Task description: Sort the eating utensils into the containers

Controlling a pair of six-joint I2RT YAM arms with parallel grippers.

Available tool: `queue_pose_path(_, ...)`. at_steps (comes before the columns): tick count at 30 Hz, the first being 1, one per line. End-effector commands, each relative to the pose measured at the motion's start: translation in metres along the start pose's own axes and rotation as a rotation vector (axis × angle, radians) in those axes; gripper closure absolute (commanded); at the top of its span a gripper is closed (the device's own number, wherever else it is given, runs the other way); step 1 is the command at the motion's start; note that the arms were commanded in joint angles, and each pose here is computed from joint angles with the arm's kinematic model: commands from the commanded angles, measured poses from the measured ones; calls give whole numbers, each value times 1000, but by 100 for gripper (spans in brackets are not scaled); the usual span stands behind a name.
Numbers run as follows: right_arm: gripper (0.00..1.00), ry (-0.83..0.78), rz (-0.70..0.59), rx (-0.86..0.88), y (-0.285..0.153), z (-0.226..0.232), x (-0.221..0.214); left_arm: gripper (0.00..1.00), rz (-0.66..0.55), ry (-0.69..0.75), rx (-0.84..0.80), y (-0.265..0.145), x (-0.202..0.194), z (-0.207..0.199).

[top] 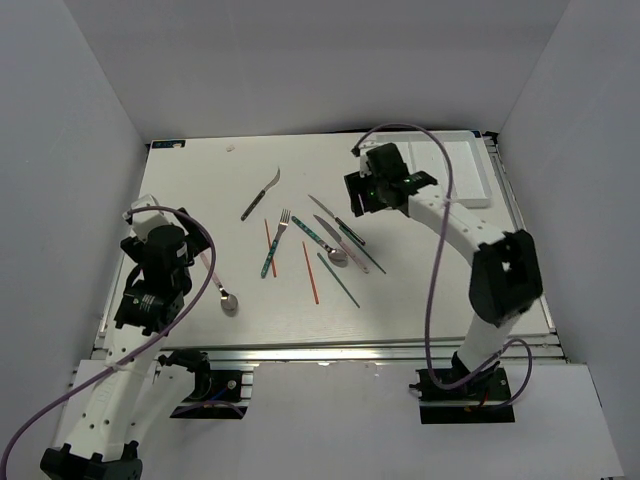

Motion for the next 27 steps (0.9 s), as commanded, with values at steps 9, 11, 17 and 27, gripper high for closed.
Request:
queue_pose_path(9,53,-240,157,-51,92,13,-3,2,13,13,-28,5,0,-6)
queue_pose_path(11,56,-253,167,-41,100,17,-7,2,21,17,-30,6,-2,-7)
queue_pose_path(17,59,-266,194,-36,111,17,-15,2,28,23,-29,7,-3,-8)
queue_pose_path(27,73,-293,249,-24,128,13,-38,2,30,22,-37,7,-3,-9)
Point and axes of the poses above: each gripper's point midway between its finger pads, its own y axis out along the fingers, its own z axis along the line the jaws close on, x = y × z, the point moved 7 cm from there along -y, back along the fingers, and after that the axes turned 5 degrees about y, right-handed, at the moved point
